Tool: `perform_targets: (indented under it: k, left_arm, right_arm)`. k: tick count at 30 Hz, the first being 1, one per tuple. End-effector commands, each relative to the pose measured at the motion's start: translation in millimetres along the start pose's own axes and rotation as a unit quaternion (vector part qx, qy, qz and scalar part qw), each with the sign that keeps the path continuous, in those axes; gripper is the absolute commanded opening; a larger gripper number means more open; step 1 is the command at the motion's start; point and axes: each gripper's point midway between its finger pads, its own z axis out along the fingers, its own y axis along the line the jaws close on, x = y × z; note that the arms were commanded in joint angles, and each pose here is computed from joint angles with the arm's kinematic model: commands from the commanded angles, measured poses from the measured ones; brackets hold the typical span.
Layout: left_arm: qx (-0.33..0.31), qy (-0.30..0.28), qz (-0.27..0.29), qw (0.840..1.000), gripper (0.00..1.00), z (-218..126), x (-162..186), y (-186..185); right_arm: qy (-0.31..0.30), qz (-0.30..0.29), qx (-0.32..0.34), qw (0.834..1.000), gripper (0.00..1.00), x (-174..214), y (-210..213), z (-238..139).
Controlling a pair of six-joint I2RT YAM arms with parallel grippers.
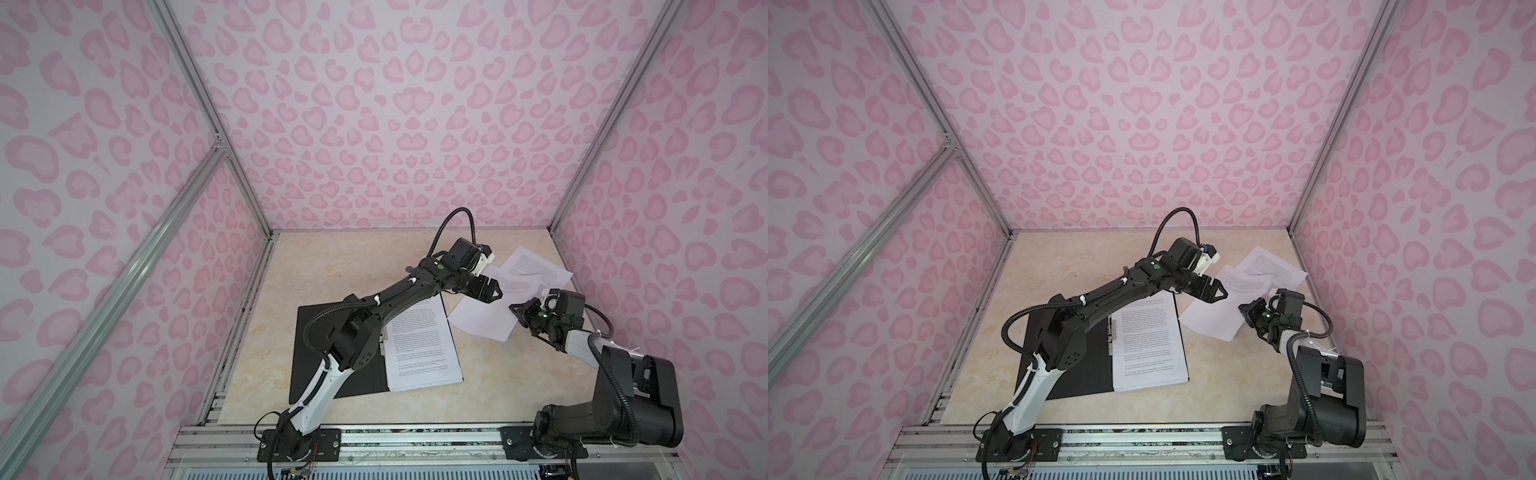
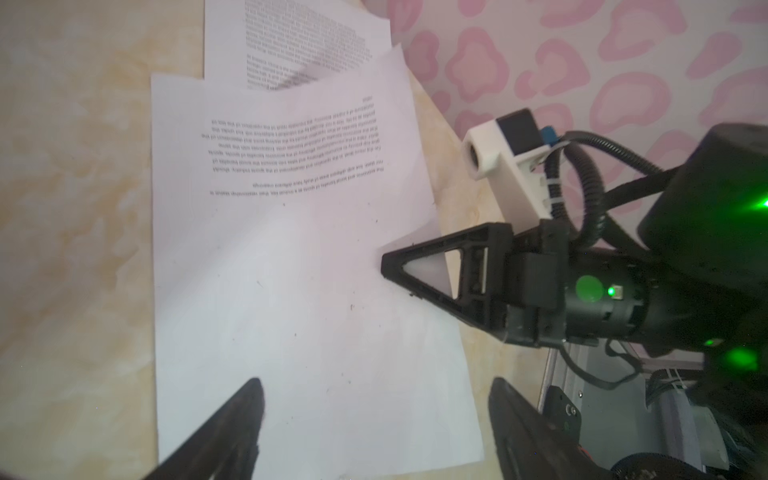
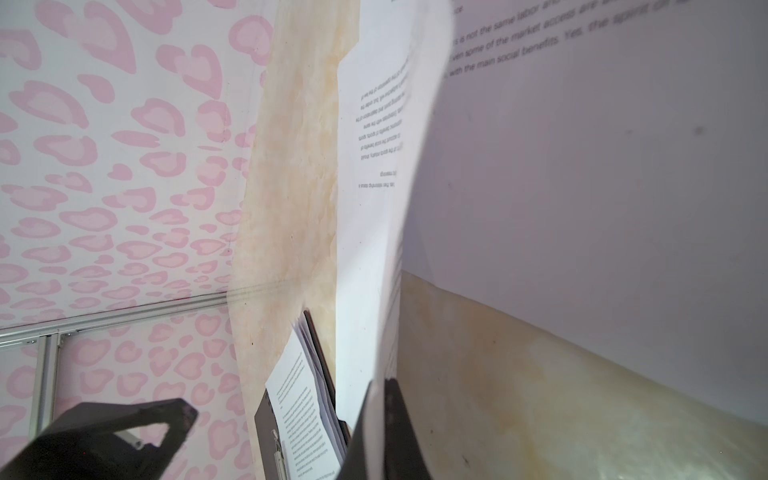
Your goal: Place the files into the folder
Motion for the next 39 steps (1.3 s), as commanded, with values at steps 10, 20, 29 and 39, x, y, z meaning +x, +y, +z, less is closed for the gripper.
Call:
perform_targets:
  k: [10,20,29,39]
  left_arm:
    - [-0.024,-0.161,0.112,0.980,0.87,-120.7,-98.4,-50.6]
    - [-0.033,-0.247,0.159,0.955,0.90,-164.4,-111.5,-64.9]
    - [-0.097,-0.335,0.196,0.917,0.96,-214.2,-98.5,-54.4]
    - [-0.189,-0.363,0.142,0.901,1.00,-284.1,-14.5,-15.8]
  right_arm:
    - [0.013,0.002,-0.014,1.000,0.00,4.1,3.8,4.6]
    - [0.024,0.001,-0.025,0.999,0.00,7.5,6.5,7.7]
    - [0.026,0.002,-0.037,0.999,0.00,6.6,10.1,11.3]
    - [0.012,-0.048,-0.029,0.998,0.00,-0.2,35.0,4.8]
